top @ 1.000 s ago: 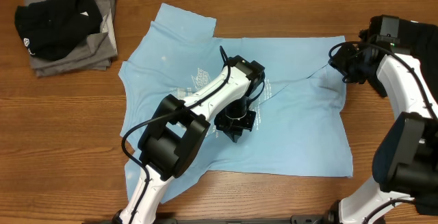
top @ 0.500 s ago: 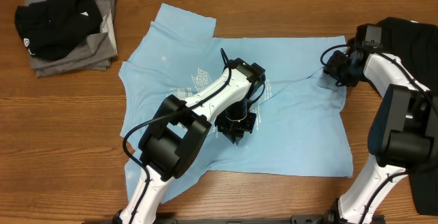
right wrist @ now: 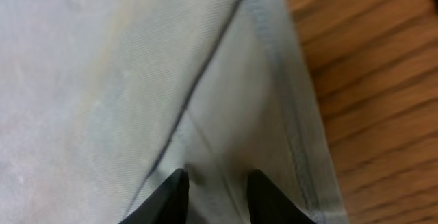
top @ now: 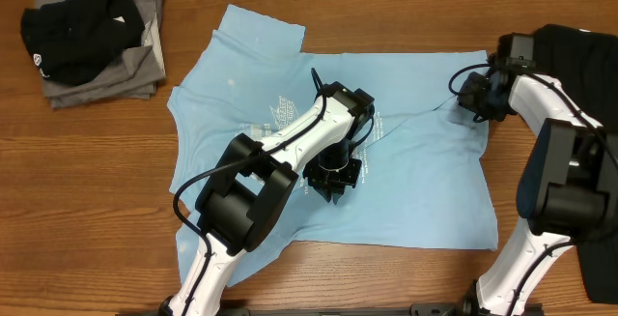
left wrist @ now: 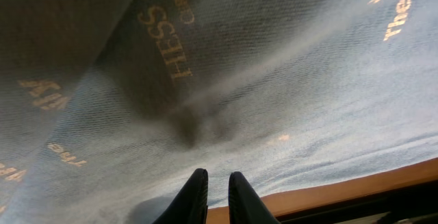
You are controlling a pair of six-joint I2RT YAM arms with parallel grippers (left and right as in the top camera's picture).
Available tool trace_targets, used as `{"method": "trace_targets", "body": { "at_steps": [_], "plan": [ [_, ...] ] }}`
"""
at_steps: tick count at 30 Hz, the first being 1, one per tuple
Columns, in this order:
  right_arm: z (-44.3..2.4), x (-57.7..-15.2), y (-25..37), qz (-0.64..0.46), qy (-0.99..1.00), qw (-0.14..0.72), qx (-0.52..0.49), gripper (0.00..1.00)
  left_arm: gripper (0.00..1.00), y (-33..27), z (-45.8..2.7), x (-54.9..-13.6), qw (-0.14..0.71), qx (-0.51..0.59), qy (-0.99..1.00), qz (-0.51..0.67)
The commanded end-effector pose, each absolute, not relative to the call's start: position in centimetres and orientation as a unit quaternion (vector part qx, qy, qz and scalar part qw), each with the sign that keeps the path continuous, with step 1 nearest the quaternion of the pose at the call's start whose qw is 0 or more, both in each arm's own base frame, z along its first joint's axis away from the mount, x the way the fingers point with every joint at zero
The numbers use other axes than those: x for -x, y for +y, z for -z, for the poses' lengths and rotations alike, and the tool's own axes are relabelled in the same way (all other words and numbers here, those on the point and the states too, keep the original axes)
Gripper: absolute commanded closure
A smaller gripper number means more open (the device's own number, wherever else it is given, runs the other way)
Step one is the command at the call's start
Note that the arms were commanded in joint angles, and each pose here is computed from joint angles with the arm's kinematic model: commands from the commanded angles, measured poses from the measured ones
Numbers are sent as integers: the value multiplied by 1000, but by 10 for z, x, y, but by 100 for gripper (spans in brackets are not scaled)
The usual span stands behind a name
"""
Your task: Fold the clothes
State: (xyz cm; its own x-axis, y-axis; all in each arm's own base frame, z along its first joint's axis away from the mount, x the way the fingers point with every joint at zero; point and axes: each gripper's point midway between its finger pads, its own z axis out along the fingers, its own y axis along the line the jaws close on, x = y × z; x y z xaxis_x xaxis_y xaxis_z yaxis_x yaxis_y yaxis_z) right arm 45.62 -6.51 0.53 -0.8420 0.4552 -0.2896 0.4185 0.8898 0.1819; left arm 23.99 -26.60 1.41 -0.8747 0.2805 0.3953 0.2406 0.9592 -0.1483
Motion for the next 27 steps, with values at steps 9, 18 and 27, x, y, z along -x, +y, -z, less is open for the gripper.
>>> {"method": "trace_targets", "body": {
  "at_steps": [9, 18, 27],
  "plan": [
    [-2, -459, -53, 30, 968, 166, -184, 67, 83, -268, -20, -236, 211, 131, -967, -52],
    [-3, -452, -76, 78, 960, 164, -211, 81, 82, -268, -20, -236, 211, 132, -967, -52],
    [-4, -451, -80, 89, 956, 166, -224, 90, 82, -268, -20, -236, 211, 132, -967, -52]
  ]
}}
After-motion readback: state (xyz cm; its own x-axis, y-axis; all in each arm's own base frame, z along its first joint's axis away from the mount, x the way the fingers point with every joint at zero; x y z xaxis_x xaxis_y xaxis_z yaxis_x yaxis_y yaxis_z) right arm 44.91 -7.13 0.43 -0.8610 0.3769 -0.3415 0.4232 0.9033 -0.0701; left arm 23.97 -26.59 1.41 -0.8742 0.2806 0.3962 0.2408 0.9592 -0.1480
